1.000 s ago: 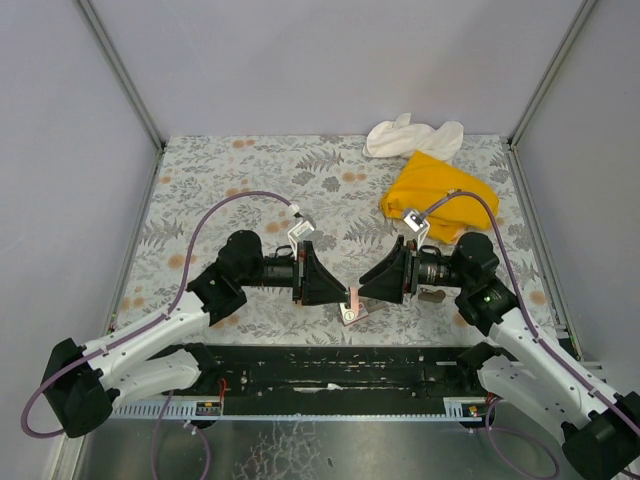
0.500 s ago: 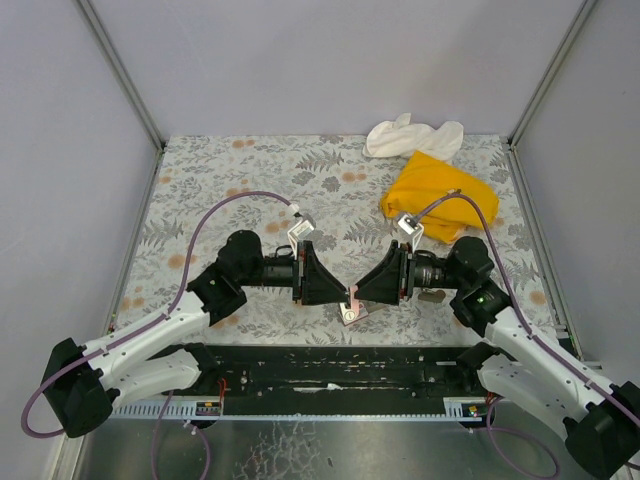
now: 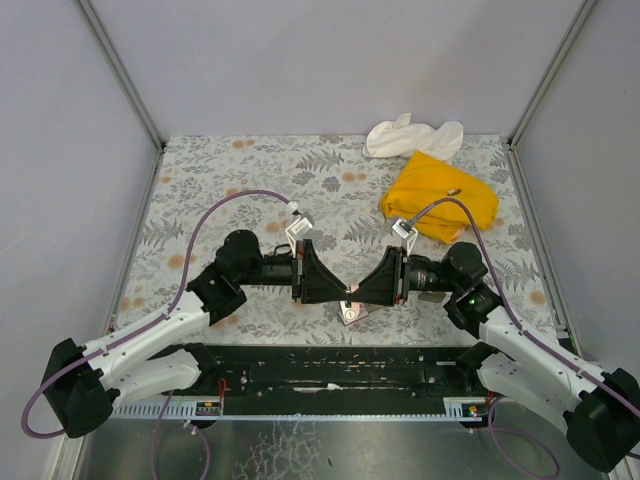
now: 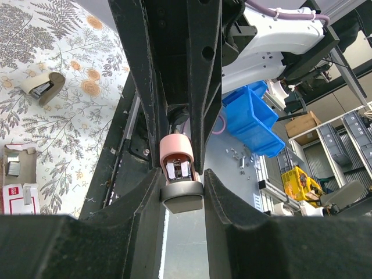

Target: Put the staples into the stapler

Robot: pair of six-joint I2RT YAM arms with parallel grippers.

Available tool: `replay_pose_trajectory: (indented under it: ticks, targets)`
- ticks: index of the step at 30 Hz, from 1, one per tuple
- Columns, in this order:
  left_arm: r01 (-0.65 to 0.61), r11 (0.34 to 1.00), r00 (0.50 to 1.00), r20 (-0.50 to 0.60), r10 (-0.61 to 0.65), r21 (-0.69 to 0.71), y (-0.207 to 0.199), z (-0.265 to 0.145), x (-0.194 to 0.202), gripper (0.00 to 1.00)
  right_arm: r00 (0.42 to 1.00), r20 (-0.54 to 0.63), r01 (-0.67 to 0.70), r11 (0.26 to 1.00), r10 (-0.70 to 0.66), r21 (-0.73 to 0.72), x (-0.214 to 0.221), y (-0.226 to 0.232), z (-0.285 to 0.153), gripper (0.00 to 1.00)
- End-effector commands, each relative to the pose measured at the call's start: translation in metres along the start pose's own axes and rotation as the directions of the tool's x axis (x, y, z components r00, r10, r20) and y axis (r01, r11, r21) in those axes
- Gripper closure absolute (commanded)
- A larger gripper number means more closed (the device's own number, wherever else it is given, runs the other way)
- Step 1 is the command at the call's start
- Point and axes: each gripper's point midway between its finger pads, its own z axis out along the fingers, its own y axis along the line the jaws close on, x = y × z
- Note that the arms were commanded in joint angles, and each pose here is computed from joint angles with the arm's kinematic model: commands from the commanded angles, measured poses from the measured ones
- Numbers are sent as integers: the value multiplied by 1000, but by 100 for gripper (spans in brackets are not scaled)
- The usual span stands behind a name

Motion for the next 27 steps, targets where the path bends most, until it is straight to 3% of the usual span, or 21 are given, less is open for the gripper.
replay_pose_trajectory:
  ticks: [1,19,27]
  targets:
    - [-59,998,997,43,58,21,-6,-2,-11,100,997,53,55,997,-52,-50,-9,17,0,100]
    - [-58,990,995,77,68,-125,21,-19,1,100,962,129,216,962,-239,169,-40,32,-20,100]
    - [-30,978,995,87,49,-207,39,-34,21,91,930,200,253,933,-308,257,-64,43,-30,100]
